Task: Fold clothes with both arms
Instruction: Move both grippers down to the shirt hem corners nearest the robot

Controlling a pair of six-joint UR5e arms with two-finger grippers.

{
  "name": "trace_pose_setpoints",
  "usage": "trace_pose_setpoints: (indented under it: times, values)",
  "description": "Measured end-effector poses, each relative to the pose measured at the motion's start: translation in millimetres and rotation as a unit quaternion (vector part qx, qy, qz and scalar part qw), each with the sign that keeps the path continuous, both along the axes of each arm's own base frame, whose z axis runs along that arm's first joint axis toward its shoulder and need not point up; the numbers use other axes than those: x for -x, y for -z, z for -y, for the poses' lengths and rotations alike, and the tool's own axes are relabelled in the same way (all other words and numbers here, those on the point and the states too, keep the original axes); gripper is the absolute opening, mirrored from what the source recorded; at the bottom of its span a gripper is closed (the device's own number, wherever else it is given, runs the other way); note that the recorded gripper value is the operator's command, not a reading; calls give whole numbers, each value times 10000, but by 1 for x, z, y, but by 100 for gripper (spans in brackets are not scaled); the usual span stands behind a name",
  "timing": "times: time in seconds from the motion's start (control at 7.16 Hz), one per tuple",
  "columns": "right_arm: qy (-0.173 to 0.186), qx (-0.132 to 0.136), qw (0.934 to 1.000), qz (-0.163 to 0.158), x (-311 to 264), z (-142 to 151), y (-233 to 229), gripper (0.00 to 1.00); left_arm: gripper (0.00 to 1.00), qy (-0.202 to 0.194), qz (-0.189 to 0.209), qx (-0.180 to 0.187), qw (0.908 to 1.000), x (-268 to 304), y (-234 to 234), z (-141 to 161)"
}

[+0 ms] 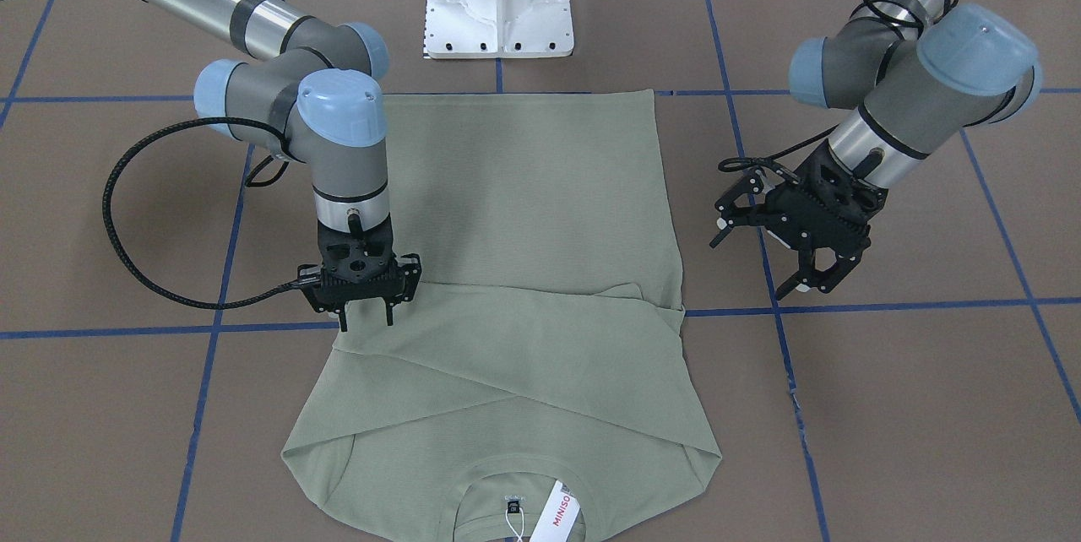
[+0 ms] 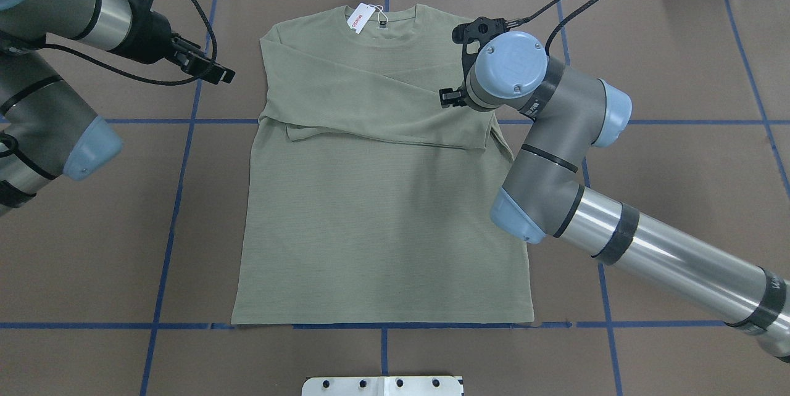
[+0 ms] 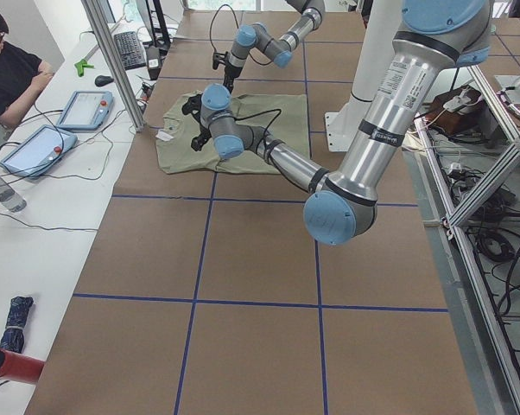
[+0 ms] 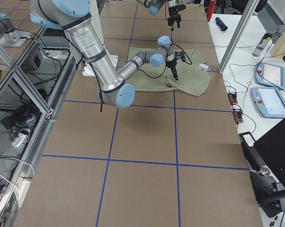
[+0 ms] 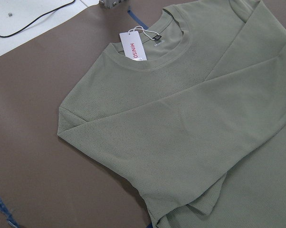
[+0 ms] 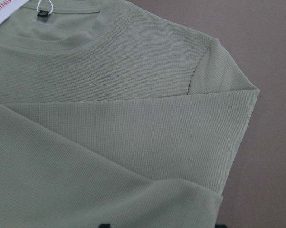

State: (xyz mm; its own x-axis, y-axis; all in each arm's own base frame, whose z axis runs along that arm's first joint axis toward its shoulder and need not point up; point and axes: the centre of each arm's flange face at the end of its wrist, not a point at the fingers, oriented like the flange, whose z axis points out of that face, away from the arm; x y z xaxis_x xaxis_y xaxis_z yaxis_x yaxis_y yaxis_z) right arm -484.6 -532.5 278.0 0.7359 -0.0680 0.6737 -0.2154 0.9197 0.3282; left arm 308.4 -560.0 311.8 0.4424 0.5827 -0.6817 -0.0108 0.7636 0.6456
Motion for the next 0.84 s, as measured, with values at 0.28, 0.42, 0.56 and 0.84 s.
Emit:
trace_pose_setpoints:
  times: [0.28, 0.42, 0.56, 0.84]
  values:
    - [-231, 623, 9950, 748, -44, -71, -10, 100, 97, 474, -387, 966, 9934, -24, 6, -68]
    - [-405, 943, 9894, 1027, -60, -120, -17, 100, 92, 658, -570, 1397, 9864, -38, 7, -114]
    - [-594, 1151, 9841, 1215, -66, -170, -20, 100, 87, 811, -715, 1789, 9779, -48, 7, -158]
    - [-869, 1328, 9751, 1548, -68, -253, -24, 100, 85, 1115, -865, 2573, 9560, -83, -5, -242]
